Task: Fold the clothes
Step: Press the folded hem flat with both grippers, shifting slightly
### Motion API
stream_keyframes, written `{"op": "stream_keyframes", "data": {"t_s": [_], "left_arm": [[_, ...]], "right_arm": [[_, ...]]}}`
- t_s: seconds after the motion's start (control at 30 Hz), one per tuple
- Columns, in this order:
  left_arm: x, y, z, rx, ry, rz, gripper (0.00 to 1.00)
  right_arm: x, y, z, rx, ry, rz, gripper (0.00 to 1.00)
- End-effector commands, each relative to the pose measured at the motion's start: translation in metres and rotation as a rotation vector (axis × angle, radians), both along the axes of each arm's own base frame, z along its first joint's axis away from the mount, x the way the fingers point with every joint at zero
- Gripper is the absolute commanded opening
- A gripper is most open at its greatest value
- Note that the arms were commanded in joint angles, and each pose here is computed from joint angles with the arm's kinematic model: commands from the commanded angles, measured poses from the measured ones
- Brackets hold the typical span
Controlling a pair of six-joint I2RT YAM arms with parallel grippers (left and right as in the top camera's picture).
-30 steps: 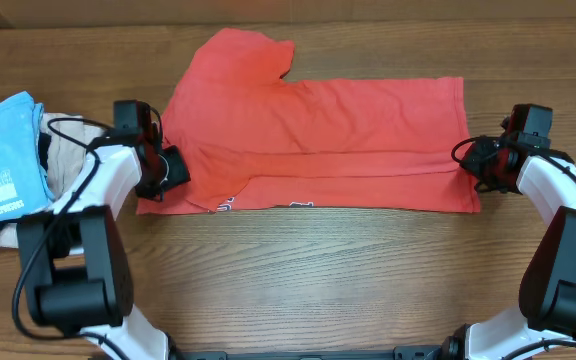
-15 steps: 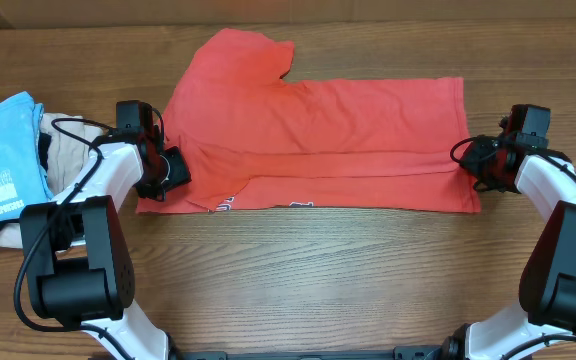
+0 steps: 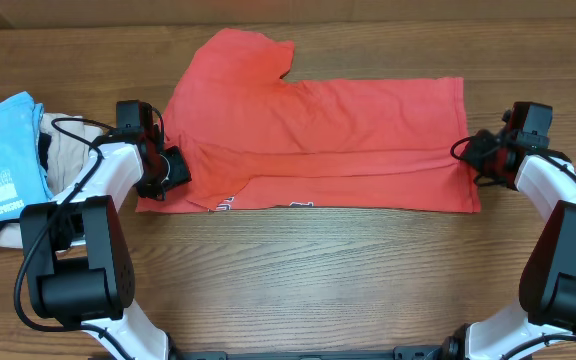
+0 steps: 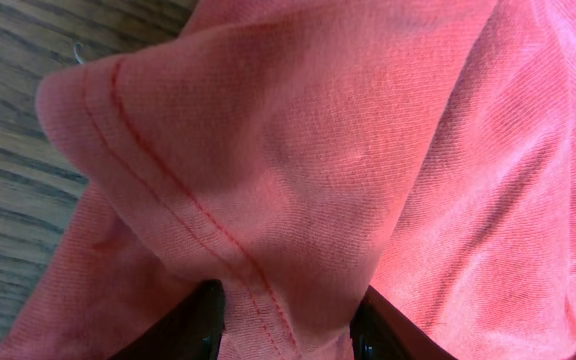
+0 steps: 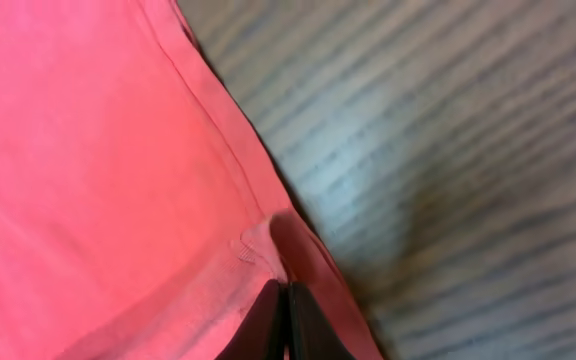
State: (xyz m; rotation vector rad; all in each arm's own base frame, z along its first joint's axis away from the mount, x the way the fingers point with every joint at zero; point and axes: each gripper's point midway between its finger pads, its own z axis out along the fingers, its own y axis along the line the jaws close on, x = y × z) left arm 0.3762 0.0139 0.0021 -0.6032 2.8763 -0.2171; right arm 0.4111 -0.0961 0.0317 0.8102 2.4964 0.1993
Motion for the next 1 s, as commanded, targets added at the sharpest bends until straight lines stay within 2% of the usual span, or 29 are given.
{"op": "stream_keyframes", "data": {"t_s": [0.0,0.27,0.5,0.6,0.8,0.87,0.97], "left_arm": [[-0.010,-0.002,-0.027,-0.004,0.066,-0.014,0.44],[-0.005,-0.001,-0.026,-0.002,0.044,-0.013,0.45],[-0.003,-0.001,-0.026,-0.005,0.036,0.005,0.45],[-0.004,-0.001,-0.026,-0.005,0.040,0.004,0.45],[-0.012,-0.002,-0.027,-0.008,0.074,0.004,0.45],[-0.015,-0.002,-0.028,-0.007,0.085,0.004,0.45],[-0.017,-0.002,-0.028,-0.007,0.097,0.005,0.45]], "right_arm": [[0.021,-0.002,0.016,-0.016,-0.079,0.012,0.04],[0.038,-0.007,0.029,-0.042,-0.167,0.012,0.04],[0.032,-0.008,0.021,-0.043,-0.130,0.005,0.14],[0.012,-0.011,0.007,-0.044,-0.033,-0.018,0.18],[-0.047,-0.006,-0.020,0.032,0.220,-0.048,0.28],[-0.060,-0.002,-0.025,0.048,0.273,-0.046,0.34],[-0.075,0.002,-0.033,0.054,0.326,-0.044,0.36]]}}
